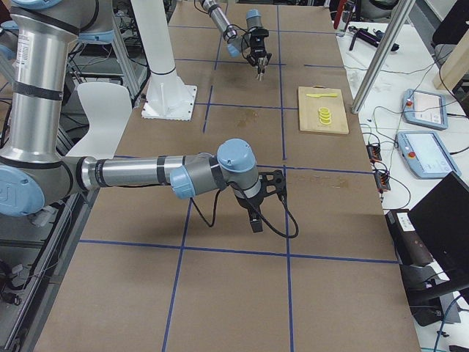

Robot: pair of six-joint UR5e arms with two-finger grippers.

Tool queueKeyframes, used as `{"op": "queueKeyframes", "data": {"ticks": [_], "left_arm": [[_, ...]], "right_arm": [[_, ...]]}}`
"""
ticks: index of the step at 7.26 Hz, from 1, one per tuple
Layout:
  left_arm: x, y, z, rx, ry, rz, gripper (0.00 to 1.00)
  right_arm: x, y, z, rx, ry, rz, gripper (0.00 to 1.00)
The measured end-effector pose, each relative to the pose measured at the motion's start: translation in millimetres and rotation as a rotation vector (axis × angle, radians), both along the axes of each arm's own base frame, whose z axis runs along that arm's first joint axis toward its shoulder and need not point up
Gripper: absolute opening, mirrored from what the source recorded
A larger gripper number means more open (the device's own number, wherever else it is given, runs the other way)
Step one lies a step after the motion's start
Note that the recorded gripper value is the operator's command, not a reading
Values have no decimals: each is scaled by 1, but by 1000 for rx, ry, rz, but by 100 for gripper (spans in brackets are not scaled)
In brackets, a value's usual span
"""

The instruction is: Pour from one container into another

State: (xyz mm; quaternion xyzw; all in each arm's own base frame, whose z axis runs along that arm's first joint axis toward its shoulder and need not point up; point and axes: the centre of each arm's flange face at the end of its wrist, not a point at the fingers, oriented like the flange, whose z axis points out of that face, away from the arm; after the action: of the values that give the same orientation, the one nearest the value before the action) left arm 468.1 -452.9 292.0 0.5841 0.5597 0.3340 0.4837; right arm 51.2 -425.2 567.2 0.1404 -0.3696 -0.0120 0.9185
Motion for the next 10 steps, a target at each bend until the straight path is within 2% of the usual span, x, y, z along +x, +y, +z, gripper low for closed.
{"op": "queueKeyframes", "data": {"ticks": [2, 4, 6, 7, 8, 10], "left_arm": [[23, 7, -27, 35, 2, 17, 0], [37, 9, -44, 53, -8, 13, 0], [44, 9, -48, 40, -7, -18, 0], [45, 8, -48, 37, -7, -24, 0], [45, 8, -48, 35, -7, -28, 0], [46, 8, -48, 31, -7, -34, 0]], "right_arm": [[-24, 1, -49, -21, -51, 56, 100], [-69, 10, -103, -55, -105, 80, 100], [-128, 25, -149, -93, -102, 143, 100], [-160, 34, -165, -83, -93, 195, 100], [-181, 44, -170, -48, -99, 236, 100], [-186, 72, -159, 34, -154, 283, 100]]}}
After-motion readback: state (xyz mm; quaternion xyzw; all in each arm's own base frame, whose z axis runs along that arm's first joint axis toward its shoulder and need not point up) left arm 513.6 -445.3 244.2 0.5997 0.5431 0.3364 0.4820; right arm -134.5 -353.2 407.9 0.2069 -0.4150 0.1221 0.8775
